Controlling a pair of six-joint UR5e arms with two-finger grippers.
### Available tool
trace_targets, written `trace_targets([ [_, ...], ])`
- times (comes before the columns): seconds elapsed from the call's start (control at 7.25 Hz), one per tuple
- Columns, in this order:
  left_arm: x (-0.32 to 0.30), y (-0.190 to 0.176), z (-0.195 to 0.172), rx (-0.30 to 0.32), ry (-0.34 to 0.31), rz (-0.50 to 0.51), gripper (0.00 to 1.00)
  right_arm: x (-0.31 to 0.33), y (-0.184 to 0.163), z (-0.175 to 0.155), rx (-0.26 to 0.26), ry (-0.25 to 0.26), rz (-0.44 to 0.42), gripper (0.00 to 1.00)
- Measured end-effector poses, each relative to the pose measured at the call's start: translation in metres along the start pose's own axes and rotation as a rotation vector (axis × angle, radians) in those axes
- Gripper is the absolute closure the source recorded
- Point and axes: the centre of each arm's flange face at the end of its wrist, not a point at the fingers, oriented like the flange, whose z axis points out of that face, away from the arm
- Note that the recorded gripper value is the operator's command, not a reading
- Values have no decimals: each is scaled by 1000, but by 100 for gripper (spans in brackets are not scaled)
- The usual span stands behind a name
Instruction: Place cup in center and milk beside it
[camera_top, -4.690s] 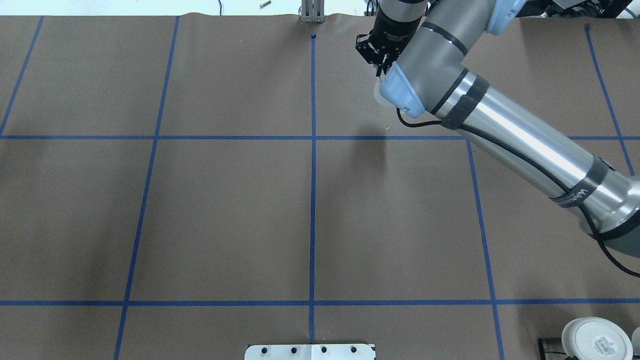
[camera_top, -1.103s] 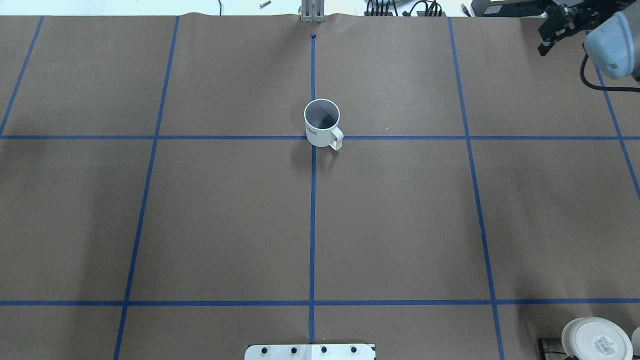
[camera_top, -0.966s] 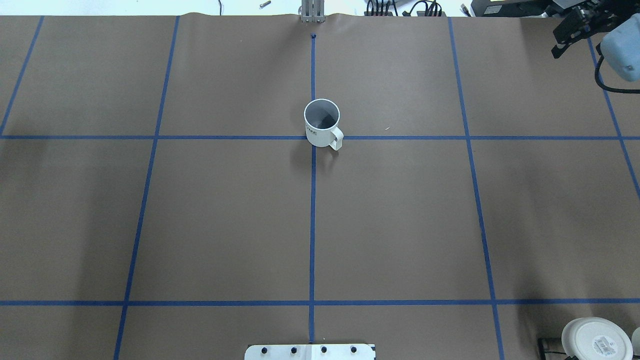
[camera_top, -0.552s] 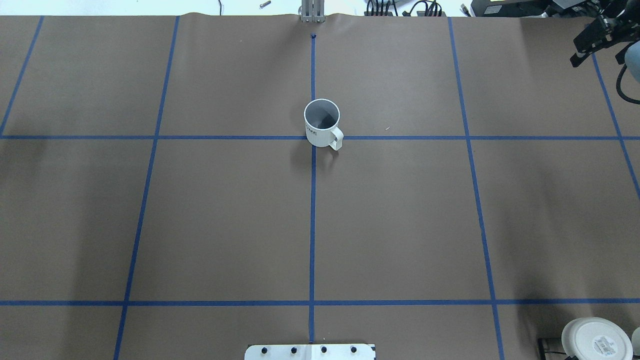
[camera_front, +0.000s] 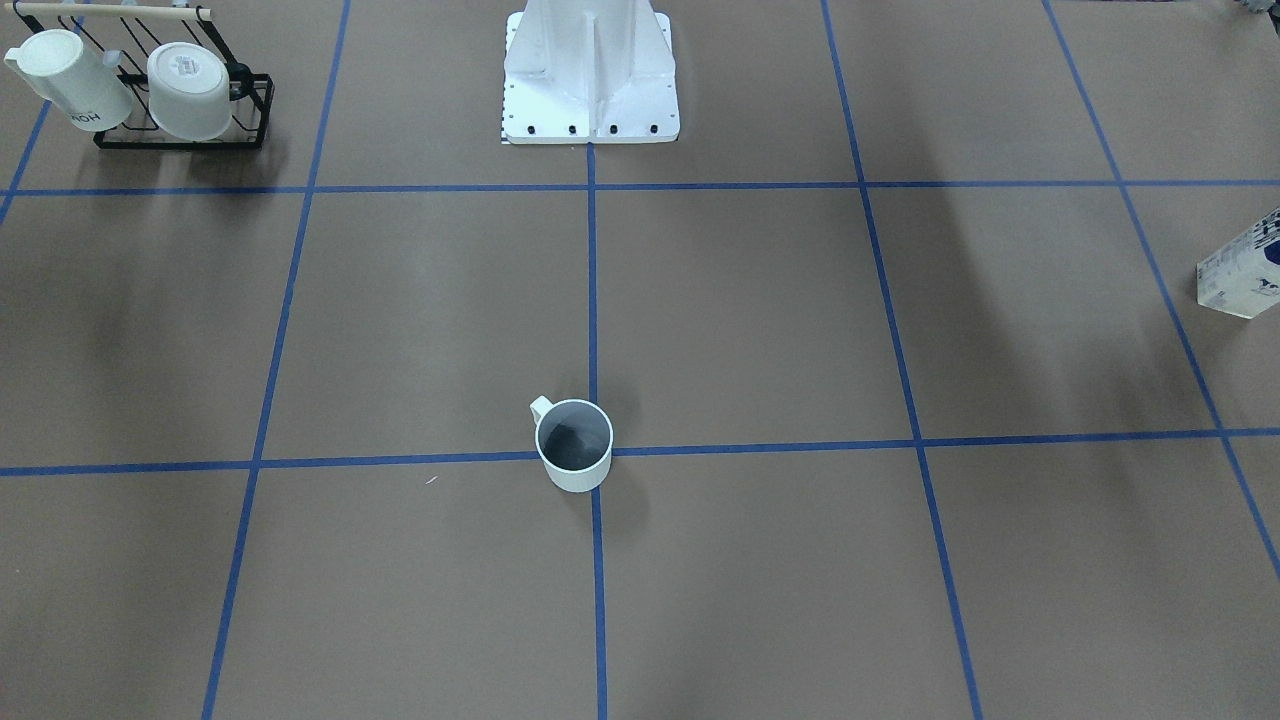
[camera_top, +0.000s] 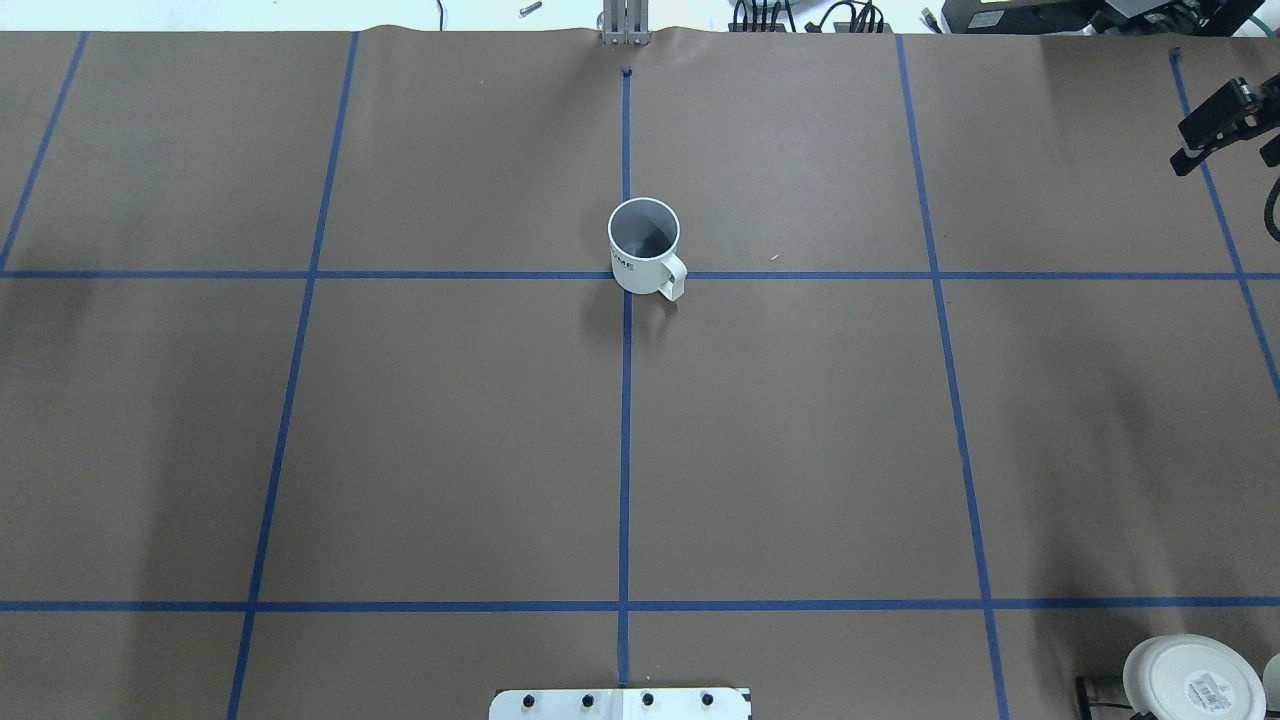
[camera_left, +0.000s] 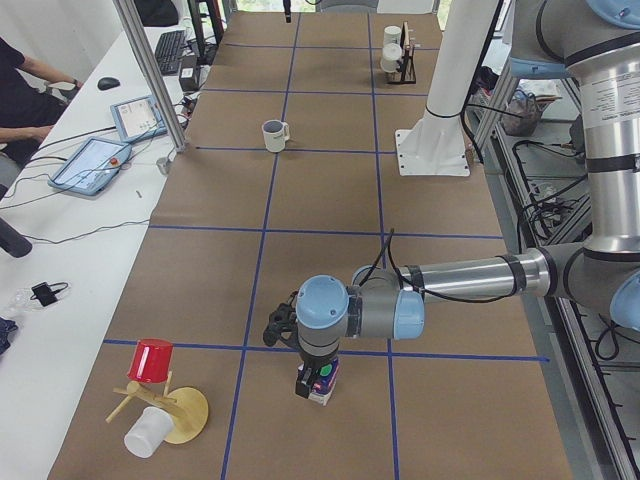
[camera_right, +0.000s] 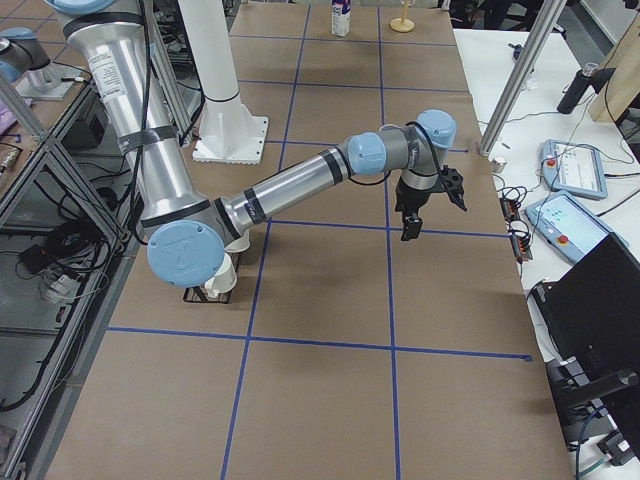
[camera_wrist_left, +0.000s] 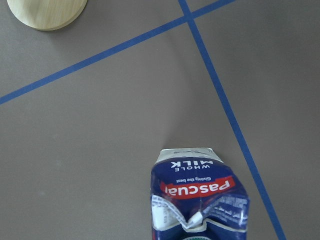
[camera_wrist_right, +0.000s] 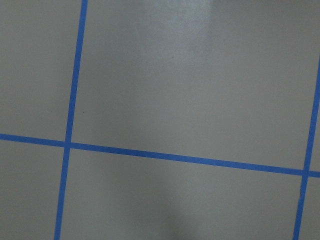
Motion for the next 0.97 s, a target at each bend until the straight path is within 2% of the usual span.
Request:
trace_targets([
  [0.97,8,-5,8,-14,16,-22,2,27,14,7,-14,13,-11,0],
])
